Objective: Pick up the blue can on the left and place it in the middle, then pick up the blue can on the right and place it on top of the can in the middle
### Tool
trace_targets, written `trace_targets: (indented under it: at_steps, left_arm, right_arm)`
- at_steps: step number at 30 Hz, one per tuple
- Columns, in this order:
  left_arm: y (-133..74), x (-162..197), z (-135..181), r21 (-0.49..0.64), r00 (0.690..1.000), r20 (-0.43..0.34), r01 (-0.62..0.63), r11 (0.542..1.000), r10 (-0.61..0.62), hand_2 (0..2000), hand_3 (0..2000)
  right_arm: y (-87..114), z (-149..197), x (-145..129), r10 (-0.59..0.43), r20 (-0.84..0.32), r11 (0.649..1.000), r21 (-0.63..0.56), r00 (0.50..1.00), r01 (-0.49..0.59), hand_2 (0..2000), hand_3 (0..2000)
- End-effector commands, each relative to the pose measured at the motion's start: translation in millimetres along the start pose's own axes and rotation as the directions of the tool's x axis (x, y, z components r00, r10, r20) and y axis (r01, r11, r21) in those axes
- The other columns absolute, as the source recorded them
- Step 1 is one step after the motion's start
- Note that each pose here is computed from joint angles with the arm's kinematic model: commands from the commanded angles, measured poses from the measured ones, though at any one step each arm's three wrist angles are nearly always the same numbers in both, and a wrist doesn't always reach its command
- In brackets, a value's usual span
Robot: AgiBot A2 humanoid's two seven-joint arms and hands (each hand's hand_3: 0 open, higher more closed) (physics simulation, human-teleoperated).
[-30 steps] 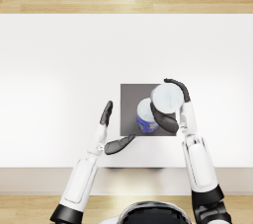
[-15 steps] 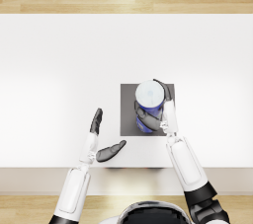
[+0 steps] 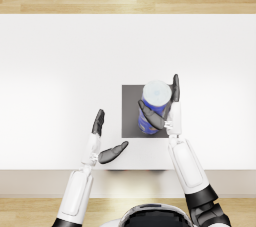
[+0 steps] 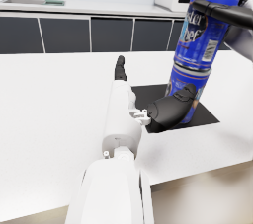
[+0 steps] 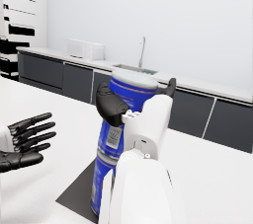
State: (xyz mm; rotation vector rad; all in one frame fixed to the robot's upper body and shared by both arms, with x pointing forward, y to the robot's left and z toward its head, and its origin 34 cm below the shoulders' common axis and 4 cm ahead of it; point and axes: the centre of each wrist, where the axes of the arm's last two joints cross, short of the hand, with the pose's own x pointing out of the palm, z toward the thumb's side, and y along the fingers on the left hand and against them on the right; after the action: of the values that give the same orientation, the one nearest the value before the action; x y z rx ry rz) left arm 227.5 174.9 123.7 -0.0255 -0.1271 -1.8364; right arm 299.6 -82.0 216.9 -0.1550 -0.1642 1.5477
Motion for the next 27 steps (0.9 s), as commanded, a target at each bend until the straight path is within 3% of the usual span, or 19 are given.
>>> trace_targets:
  at_steps: [1,4,5,6,11,15,18,22,27]
  left_arm:
    - [4,3,5,0.023,1.000,0.006,0.006,1.000,-0.006,0,0]
    - [4,5,9,0.039,1.000,0.012,0.011,0.999,-0.011,0,0]
    - [4,6,10,0.044,1.000,0.014,0.009,0.999,-0.010,0,0]
    - [5,6,12,0.052,1.000,0.017,0.010,0.999,-0.010,0,0]
    - [6,9,21,0.089,1.000,0.026,0.008,0.996,-0.010,0,0]
    - [11,7,51,0.210,0.999,0.038,-0.011,0.978,0.003,0,0]
    - [18,-3,89,0.356,0.998,0.048,-0.060,0.933,0.046,0,0]
    - [21,-24,142,0.535,0.993,0.032,-0.114,0.837,0.114,0,0]
    - [19,-46,162,0.594,0.981,0.036,-0.174,0.786,0.190,0,0]
  right_arm:
    - [1,25,-1,-0.003,0.044,0.997,-0.082,0.999,0.007,0,0]
    - [1,41,-4,-0.015,0.073,0.991,-0.133,0.997,0.025,0,0]
    - [1,42,-10,0.154,-0.356,0.938,-0.240,0.922,-0.249,0,0]
    - [1,51,-6,0.021,-0.003,0.979,-0.201,1.000,-0.021,0,0]
    - [8,84,-18,-0.007,0.068,0.950,-0.312,0.998,0.028,0,0]
    - [16,112,-40,-0.064,0.146,0.907,-0.405,0.987,0.118,0,0]
    - [20,120,-60,-0.089,0.154,0.891,-0.428,0.984,0.148,0,0]
    - [18,117,-89,-0.095,0.109,0.894,-0.428,0.989,0.133,0,0]
    - [16,111,-114,-0.026,0.017,0.837,-0.546,1.000,0.031,0,0]
